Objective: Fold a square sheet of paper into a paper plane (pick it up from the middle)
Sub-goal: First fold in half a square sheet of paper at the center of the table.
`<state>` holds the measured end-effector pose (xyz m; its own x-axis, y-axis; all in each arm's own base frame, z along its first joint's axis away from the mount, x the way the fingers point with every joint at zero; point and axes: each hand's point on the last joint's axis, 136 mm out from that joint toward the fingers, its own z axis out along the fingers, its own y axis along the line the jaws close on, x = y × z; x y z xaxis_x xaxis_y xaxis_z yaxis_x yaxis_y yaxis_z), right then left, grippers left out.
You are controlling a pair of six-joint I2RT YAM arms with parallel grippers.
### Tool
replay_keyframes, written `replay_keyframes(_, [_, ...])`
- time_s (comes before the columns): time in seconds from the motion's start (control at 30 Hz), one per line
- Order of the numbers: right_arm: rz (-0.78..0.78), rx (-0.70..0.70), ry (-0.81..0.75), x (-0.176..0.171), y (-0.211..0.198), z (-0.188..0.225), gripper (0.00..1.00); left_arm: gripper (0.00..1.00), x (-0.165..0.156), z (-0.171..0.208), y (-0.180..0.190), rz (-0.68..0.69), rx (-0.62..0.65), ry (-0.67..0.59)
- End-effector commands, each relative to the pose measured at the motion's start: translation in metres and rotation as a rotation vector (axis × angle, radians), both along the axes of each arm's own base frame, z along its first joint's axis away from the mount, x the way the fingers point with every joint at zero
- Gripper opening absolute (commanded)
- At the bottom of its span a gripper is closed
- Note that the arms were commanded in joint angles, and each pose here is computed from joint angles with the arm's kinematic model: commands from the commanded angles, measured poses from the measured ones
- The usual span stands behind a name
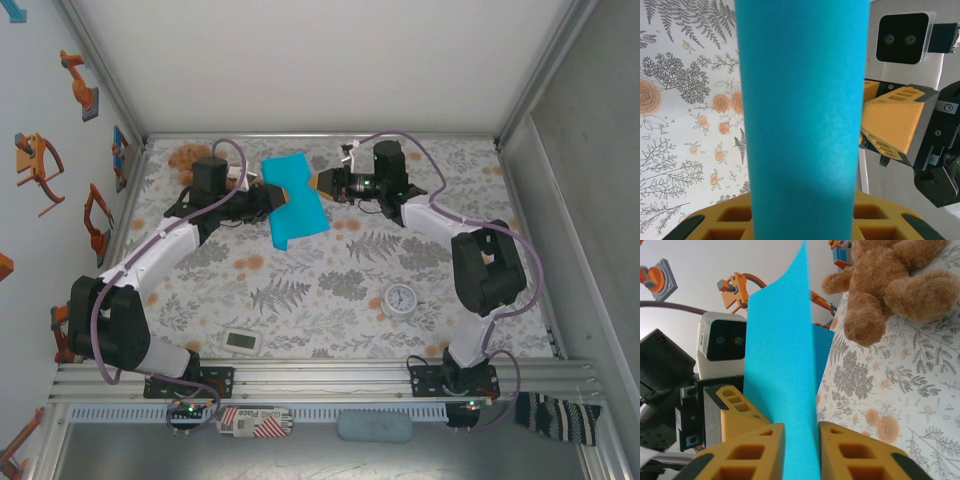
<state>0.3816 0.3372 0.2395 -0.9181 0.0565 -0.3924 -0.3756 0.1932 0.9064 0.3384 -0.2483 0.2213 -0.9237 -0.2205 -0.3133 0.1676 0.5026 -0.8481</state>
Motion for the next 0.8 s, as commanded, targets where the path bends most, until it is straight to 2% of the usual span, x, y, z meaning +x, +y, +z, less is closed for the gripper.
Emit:
replay_keyframes(0.0, [0.024, 0.036, -0.076, -0.004, -0.002, 0.034, 0.18, 0.31, 0.004, 0.012, -0.001, -0.025, -0.007, -0.039])
replay_keyframes(0.17, [0.028, 0.029, -0.07, -0.005, -0.002, 0.032, 0.09, 0.31, 0.004, 0.014, -0.002, -0.03, -0.013, -0.04])
replay_keyframes(0.23, [0.026, 0.021, -0.073, -0.005, -0.003, 0.033, 0.01, 0.32, 0.004, 0.015, -0.002, -0.028, -0.014, -0.04])
replay_keyframes(0.3, [0.016, 0.004, -0.08, -0.005, -0.004, 0.034, 0.0, 0.35, 0.005, 0.015, -0.001, -0.023, -0.013, -0.038])
replay_keyframes(0.43, [-0.033, -0.044, -0.119, -0.003, -0.011, 0.039, 0.0, 0.49, 0.006, 0.013, 0.007, 0.013, 0.018, -0.033])
replay_keyframes(0.6, [-0.152, -0.084, -0.123, 0.01, -0.037, 0.044, 0.0, 0.89, 0.008, 0.005, 0.037, 0.135, 0.148, -0.049])
replay_keyframes(0.67, [-0.2, -0.101, -0.117, 0.015, -0.051, 0.045, 0.0, 0.99, 0.009, 0.003, 0.054, 0.2, 0.213, -0.066])
replay_keyframes(0.77, [-0.259, -0.136, -0.116, 0.02, -0.073, 0.047, 0.0, 0.96, 0.008, 0.004, 0.079, 0.304, 0.3, -0.1])
